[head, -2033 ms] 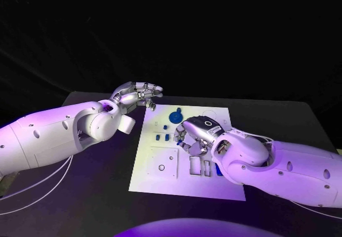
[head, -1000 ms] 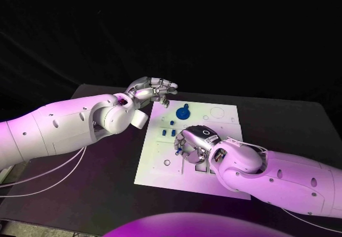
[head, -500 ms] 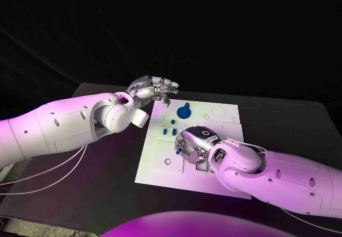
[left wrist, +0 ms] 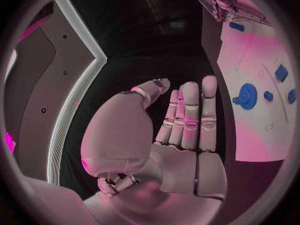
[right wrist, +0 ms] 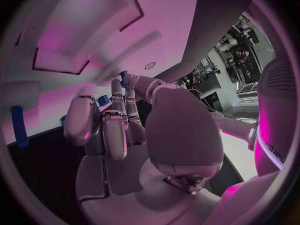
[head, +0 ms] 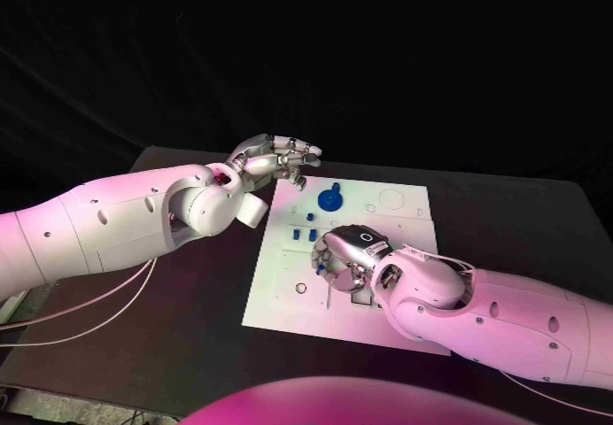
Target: Assemble the parts on the task board
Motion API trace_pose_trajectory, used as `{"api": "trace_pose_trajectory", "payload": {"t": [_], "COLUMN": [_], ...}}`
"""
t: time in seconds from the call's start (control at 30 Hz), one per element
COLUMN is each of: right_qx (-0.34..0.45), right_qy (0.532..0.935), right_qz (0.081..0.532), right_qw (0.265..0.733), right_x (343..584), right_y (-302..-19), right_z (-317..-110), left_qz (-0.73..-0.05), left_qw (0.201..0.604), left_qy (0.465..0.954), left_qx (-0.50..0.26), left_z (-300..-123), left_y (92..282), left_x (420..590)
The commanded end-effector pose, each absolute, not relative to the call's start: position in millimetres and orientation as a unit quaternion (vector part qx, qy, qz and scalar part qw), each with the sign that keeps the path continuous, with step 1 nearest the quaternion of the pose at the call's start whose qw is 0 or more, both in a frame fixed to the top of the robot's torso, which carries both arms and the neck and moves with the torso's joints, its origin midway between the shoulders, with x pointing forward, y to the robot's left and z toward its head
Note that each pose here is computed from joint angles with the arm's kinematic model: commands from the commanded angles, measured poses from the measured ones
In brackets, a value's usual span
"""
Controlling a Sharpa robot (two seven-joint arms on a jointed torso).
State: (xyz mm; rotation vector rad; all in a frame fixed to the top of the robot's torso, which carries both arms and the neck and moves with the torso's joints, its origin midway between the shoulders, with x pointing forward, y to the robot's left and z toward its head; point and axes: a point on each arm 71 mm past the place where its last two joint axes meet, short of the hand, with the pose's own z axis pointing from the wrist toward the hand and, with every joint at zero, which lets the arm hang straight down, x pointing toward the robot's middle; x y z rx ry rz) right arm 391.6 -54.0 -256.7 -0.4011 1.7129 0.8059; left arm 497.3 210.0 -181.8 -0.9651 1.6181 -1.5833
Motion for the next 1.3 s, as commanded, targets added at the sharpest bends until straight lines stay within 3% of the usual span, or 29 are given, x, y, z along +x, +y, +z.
{"api": "trace_pose_trajectory", "payload": {"t": [0.03,0.4,0.77,1.3], "right_qx": [-0.187,-0.189,-0.172,-0.135], "right_qy": [0.737,0.742,0.728,0.716], "right_qz": [0.339,0.343,0.351,0.319], "right_qw": [0.554,0.543,0.563,0.606], "right_x": [388,388,387,404], "right_y": [-51,-52,-61,-118], "right_z": [-261,-263,-257,-209], "left_qz": [-0.612,-0.611,-0.610,-0.608], "left_qw": [0.328,0.327,0.327,0.328], "left_qy": [0.622,0.623,0.624,0.625], "left_qx": [-0.363,-0.362,-0.362,-0.363], "left_z": [-180.7,-180.8,-181.1,-181.7], "left_y": [207.2,207.6,208.3,210.8], "left_x": [496.3,496.3,496.4,497.3]}}
